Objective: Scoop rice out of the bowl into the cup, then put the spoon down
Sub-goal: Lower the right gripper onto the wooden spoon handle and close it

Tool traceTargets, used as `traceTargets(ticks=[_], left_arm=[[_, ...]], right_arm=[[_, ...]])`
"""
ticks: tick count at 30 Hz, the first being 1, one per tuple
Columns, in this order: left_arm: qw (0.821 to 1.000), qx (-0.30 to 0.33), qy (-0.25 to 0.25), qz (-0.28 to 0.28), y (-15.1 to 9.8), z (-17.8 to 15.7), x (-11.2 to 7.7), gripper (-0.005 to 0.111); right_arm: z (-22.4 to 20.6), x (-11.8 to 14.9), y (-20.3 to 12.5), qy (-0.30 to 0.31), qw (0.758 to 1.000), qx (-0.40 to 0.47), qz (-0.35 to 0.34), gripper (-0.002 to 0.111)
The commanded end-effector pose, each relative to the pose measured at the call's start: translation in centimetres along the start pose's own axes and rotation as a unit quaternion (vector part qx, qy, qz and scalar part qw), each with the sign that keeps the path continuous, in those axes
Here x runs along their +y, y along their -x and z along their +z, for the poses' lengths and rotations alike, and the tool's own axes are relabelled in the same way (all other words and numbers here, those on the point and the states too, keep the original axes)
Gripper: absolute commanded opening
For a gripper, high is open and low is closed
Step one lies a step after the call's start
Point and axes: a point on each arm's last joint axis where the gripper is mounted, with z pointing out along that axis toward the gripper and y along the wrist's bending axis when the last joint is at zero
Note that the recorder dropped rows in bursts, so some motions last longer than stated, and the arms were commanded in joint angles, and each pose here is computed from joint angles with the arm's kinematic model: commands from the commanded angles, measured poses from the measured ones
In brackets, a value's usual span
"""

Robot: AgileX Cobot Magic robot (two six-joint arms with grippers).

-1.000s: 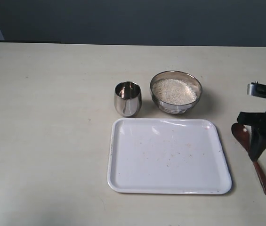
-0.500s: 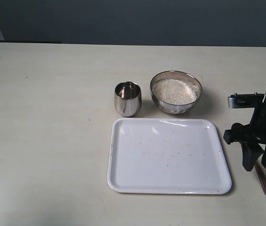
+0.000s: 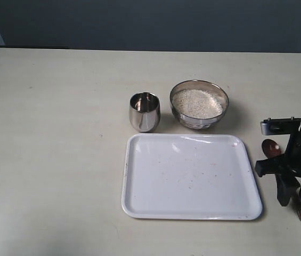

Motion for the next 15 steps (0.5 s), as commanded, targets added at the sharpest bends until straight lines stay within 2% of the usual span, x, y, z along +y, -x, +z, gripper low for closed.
traceTargets(ticks=[1, 15], left_arm=[[1.000, -0.004, 0.001, -0.003, 0.10, -0.05, 0.03, 0.001], [1.000, -0.004, 0.001, -0.003, 0.10, -0.05, 0.03, 0.001]], right_arm=[[0.01, -0.31, 0.04, -0.022, 1.000, -0.004, 0.006, 0.043], [0.32, -0.44, 0.43, -0.028, 1.000, -0.012, 0.002, 0.043]])
